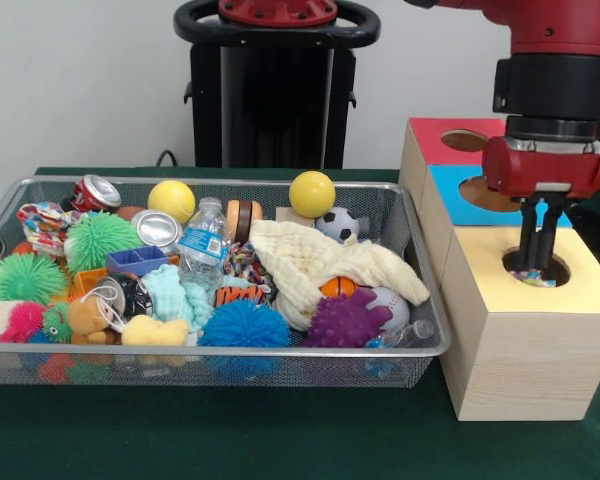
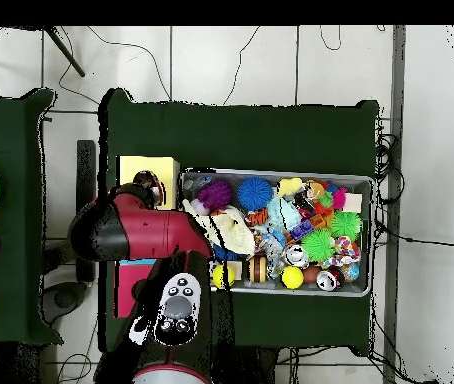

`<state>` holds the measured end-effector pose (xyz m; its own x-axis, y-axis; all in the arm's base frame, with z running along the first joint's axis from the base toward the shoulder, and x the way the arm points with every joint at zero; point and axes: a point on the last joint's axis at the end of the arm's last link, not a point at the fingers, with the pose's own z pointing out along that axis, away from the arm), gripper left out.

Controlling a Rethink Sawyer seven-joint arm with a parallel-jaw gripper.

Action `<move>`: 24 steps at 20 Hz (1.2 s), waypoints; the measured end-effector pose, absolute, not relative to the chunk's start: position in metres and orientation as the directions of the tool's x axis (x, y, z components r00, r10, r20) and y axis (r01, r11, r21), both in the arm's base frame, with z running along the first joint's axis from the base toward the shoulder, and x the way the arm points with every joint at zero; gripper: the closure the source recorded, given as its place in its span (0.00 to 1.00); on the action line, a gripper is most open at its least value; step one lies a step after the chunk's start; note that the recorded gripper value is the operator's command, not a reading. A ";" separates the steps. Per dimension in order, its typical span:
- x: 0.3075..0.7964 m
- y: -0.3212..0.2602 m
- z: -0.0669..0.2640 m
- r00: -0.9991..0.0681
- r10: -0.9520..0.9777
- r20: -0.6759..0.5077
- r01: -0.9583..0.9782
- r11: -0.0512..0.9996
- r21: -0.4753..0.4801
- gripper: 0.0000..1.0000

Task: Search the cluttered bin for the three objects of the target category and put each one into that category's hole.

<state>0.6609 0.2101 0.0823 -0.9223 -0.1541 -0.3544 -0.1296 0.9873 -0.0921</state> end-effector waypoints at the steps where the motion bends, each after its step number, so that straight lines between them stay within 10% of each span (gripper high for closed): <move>1: 0.661 0.211 0.085 -0.923 -0.152 -0.353 -0.129 0.988 -0.088 1.00; 24: 0.637 0.233 0.110 -0.965 -0.168 -0.203 -0.157 0.985 -0.069 1.00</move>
